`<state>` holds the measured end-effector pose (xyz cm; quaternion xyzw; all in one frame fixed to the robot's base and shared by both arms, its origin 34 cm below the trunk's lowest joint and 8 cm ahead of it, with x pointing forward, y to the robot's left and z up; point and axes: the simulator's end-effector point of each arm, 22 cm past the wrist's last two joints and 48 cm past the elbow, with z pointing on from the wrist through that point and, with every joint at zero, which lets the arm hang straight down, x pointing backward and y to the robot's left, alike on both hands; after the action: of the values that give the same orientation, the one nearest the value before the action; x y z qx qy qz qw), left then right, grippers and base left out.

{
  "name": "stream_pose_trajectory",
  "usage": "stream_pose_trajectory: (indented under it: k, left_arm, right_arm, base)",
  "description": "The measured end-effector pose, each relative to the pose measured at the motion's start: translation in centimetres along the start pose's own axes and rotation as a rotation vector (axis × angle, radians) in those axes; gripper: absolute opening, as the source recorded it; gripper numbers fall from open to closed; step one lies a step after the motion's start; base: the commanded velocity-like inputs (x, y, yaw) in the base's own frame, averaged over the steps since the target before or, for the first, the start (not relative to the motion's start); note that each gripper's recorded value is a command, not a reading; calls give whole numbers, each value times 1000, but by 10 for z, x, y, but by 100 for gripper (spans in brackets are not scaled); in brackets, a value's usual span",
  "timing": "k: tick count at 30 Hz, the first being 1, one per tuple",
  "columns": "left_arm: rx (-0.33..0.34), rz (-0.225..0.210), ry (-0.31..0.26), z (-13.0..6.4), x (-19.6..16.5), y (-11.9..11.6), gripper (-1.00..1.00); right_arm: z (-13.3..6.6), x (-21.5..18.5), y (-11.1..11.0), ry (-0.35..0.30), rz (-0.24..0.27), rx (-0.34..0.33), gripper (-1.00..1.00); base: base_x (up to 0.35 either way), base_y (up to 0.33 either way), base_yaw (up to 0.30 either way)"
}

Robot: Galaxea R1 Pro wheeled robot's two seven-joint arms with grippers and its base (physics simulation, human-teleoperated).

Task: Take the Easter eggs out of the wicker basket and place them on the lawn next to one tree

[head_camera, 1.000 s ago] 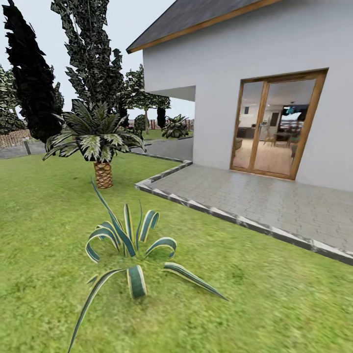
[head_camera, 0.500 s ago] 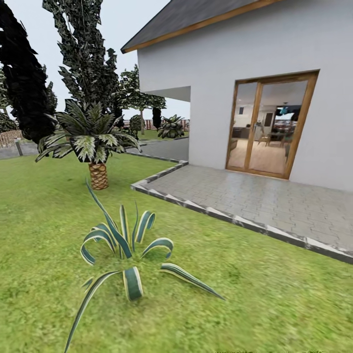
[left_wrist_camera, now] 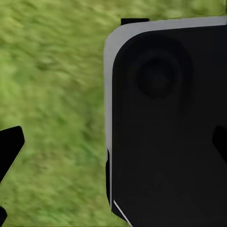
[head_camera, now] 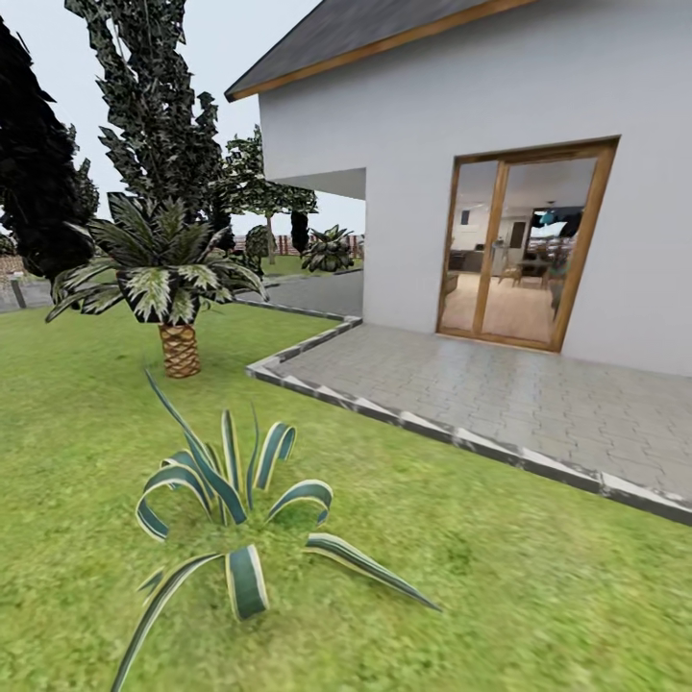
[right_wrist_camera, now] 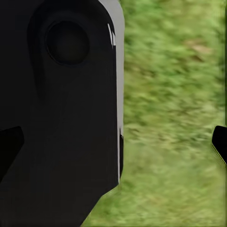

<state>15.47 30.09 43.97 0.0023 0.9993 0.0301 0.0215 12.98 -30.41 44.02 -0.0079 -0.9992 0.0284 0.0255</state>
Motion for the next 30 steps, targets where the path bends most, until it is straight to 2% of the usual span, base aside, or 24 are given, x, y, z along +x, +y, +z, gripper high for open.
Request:
stream_pose_trajectory:
  k: [4, 9, 23, 30]
  left_arm:
    - [0, -1, 0, 0, 0, 0, 100]
    - [0, -2, 2, 0, 1, -1, 100]
    - [4, -2, 3, 0, 1, -1, 100]
    - [4, -2, 3, 0, 1, -2, 100]
  right_arm:
    - [0, 0, 0, 0, 0, 0, 100]
    - [0, 0, 0, 1, 0, 0, 100]
    - [0, 0, 0, 0, 0, 0, 100]
    - [0, 0, 0, 1, 0, 0, 100]
  base:
    - [313, 0, 0]
    - [66, 67, 0]
    - [2, 314, 0]
    - [0, 56, 0]
